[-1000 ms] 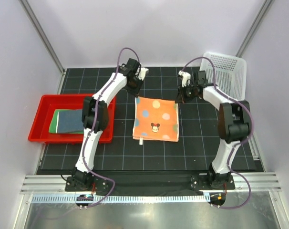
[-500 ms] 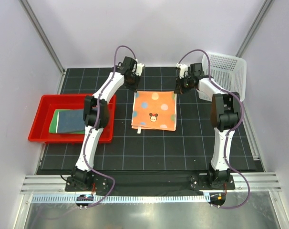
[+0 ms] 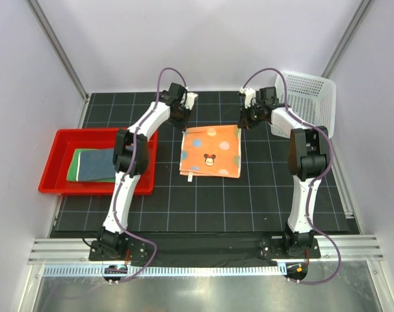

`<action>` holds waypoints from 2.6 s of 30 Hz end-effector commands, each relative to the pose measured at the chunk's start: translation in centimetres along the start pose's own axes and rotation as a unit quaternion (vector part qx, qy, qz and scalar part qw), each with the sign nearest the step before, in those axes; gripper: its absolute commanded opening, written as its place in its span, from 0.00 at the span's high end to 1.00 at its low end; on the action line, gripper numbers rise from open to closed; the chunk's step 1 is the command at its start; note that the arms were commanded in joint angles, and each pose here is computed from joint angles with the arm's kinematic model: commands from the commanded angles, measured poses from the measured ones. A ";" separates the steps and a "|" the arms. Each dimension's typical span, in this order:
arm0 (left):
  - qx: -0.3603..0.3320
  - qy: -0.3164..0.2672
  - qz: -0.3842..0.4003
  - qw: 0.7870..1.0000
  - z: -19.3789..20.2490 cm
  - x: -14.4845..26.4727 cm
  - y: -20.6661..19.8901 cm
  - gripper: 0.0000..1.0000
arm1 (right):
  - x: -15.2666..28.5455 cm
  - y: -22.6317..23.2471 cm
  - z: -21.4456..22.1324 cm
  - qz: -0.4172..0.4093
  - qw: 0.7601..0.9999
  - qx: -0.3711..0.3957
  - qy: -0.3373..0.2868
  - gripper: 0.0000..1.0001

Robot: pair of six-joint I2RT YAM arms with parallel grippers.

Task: Fold and stack the towels
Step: Fold the towel

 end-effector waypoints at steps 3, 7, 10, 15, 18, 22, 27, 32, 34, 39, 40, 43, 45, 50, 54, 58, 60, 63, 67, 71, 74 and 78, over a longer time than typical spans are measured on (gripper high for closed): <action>-0.021 -0.057 -0.027 0.998 -3.0 5.0 0.2 0.98 | 2.6 0.2 -3.3 0.019 0.998 0.024 -0.050 0.99; -0.001 -0.034 -0.038 0.999 -2.2 3.4 0.7 0.58 | 1.3 -0.4 -2.8 0.028 0.999 -0.015 -0.043 0.74; 0.012 -0.025 -0.042 0.999 -2.2 3.1 0.8 0.56 | 1.2 -0.8 -3.1 0.050 0.996 -0.056 -0.043 0.56; 0.055 -0.066 -0.050 0.995 -4.1 7.3 -0.1 0.51 | 4.2 -0.9 -4.1 0.143 0.976 -0.157 -0.044 0.48; 0.091 -0.081 -0.042 0.992 -4.3 9.3 -1.9 0.54 | 6.9 1.5 -4.1 0.172 0.953 -0.246 -0.045 0.45; 0.128 -0.061 -0.041 0.989 -0.9 11.7 -5.5 0.59 | 8.6 6.0 -1.8 0.152 0.927 -0.343 -0.001 0.46; 0.167 -0.025 -0.037 0.985 4.2 12.2 -8.9 0.61 | 8.9 10.7 3.9 0.182 0.914 -0.359 0.055 0.46; 0.157 0.005 -0.035 0.987 8.7 11.1 -10.8 0.62 | 8.3 14.3 7.3 0.159 0.916 -0.362 0.074 0.49; 0.161 0.030 -0.042 0.986 10.6 10.1 -11.3 0.66 | 7.7 14.9 8.9 0.154 0.914 -0.364 0.088 0.53; 0.164 0.059 -0.059 0.983 12.6 8.7 -11.5 0.75 | 7.0 15.3 11.6 0.159 0.917 -0.350 0.109 0.61; 0.164 0.063 -0.061 0.983 12.9 8.5 -11.5 0.76 | 7.0 15.3 11.9 0.162 0.918 -0.345 0.113 0.62; 0.168 0.077 -0.068 0.980 13.8 7.9 -11.5 0.78 | 6.9 15.0 12.9 0.170 0.919 -0.332 0.127 0.62; 0.168 0.085 -0.073 0.979 14.2 7.7 -11.4 0.78 | 6.9 14.8 13.4 0.177 0.919 -0.327 0.132 0.62; 0.174 0.100 -0.083 0.976 15.1 7.4 -11.3 0.79 | 6.8 14.6 14.0 0.183 0.921 -0.316 0.139 0.62; 0.180 0.091 -0.096 0.975 14.5 8.5 -11.1 0.76 | 7.0 14.5 13.6 0.188 0.918 -0.321 0.135 0.62; 0.201 0.043 -0.120 0.971 12.4 10.5 -10.6 0.57 | 7.2 15.1 12.8 0.176 0.913 -0.350 0.114 0.62; 0.212 0.042 -0.117 0.969 12.4 10.3 -10.6 0.56 | 7.2 15.3 12.8 0.174 0.908 -0.364 0.109 0.61; 0.225 0.050 -0.125 0.965 13.1 9.2 -10.4 0.56 | 7.2 15.1 13.2 0.185 0.903 -0.373 0.108 0.60; 0.239 0.032 -0.125 0.962 13.2 8.7 -10.4 0.56 | 7.1 15.4 13.4 0.177 0.901 -0.381 0.104 0.60; 0.246 0.015 -0.123 0.961 12.8 8.8 -10.2 0.56 | 7.1 15.3 13.4 0.179 0.903 -0.377 0.100 0.61; 0.251 0.024 -0.117 0.961 12.9 8.3 -10.2 0.58 | 7.0 15.2 13.7 0.182 0.904 -0.373 0.104 0.64; 0.255 0.037 -0.113 0.960 13.6 7.8 -10.3 0.67 | 6.9 15.1 13.9 0.185 0.903 -0.372 0.105 0.67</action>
Point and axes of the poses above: each gripper's point midway between its finger pads, its own x axis back along the fingers, its own y axis along the line the jaws close on, z = x × y, the point moved 4 cm from there along x, back along the fingers
